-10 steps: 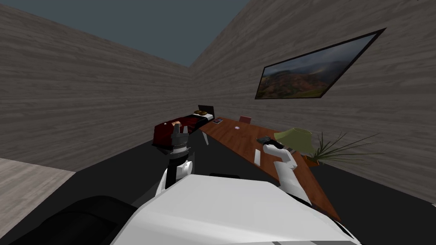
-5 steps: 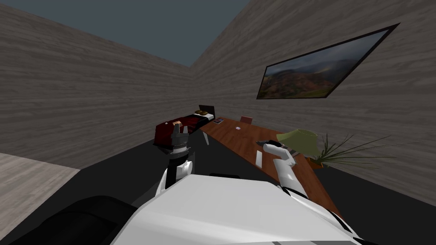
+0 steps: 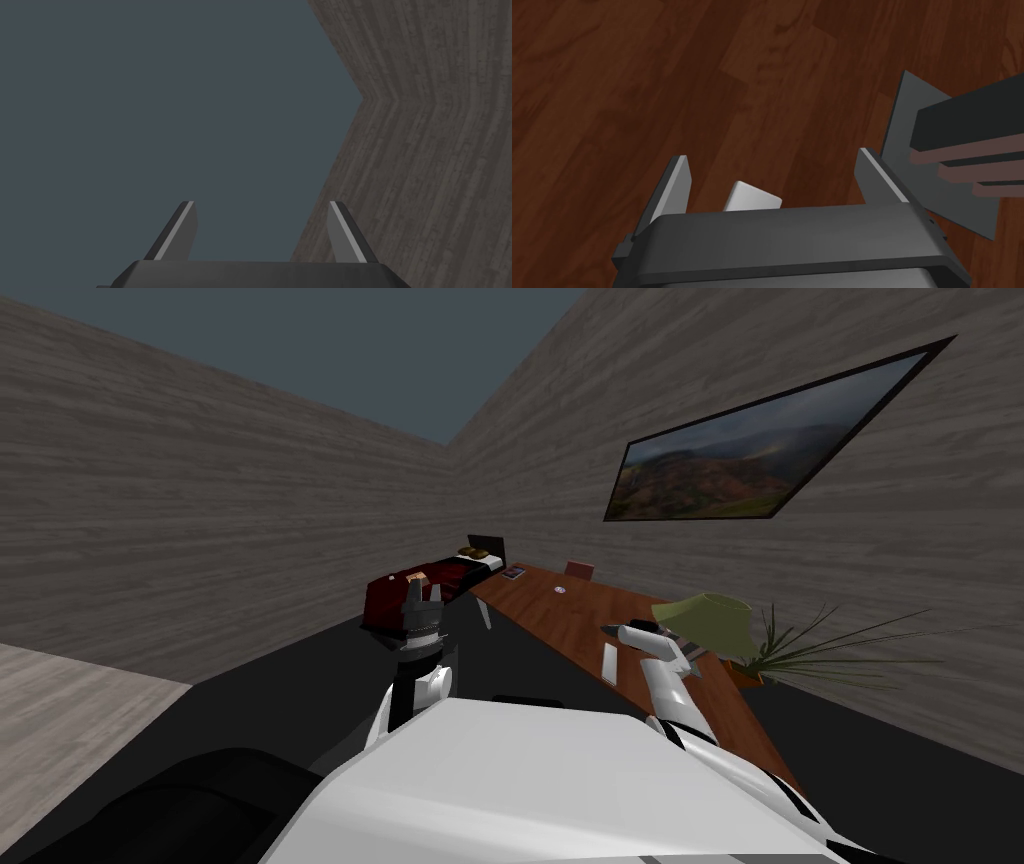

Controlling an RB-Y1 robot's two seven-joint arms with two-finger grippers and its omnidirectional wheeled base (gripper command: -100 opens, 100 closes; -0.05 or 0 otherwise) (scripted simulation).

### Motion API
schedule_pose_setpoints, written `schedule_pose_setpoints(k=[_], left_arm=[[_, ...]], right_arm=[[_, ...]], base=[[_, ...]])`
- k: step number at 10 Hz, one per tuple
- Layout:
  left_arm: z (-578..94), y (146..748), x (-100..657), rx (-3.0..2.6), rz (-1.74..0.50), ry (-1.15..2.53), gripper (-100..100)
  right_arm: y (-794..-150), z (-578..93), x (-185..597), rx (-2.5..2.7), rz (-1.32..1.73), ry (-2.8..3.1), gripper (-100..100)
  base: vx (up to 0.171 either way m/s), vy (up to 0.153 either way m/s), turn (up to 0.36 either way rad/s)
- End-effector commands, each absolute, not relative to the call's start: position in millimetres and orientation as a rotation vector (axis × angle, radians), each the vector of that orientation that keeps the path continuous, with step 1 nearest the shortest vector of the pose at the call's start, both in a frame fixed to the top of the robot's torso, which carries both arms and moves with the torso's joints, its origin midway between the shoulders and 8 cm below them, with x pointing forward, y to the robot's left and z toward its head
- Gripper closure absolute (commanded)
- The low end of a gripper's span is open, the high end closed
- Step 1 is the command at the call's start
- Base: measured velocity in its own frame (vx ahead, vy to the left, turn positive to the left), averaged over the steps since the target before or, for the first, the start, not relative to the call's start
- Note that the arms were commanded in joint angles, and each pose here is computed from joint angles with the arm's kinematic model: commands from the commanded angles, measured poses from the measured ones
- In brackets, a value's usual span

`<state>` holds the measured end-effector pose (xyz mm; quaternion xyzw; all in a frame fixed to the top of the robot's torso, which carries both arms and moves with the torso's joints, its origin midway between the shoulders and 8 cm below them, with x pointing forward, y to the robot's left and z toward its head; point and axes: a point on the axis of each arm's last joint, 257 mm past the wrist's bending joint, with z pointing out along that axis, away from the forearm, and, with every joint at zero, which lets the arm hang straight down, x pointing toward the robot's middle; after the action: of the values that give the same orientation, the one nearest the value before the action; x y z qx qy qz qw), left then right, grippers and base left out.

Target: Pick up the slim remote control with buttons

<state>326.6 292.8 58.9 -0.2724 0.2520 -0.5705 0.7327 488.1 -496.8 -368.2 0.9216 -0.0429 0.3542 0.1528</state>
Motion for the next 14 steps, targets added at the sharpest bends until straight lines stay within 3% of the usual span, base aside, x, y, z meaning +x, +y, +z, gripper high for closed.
schedule_pose_setpoints(k=[1,14], left_arm=[[58.9,292.8,326.6,-0.599,-1.255,0.554,0],[58.9,292.8,326.5,-0.599,-1.255,0.554,0]], right_arm=[[-496.4,-384.7,480.1,2.695,0.959,-0.190,-100],[-480.2,-466.0,401.6,2.930,0.411,-0.786,-100]], base=[[0.022,-0.001,0.012],[0.019,-0.003,0.003]])
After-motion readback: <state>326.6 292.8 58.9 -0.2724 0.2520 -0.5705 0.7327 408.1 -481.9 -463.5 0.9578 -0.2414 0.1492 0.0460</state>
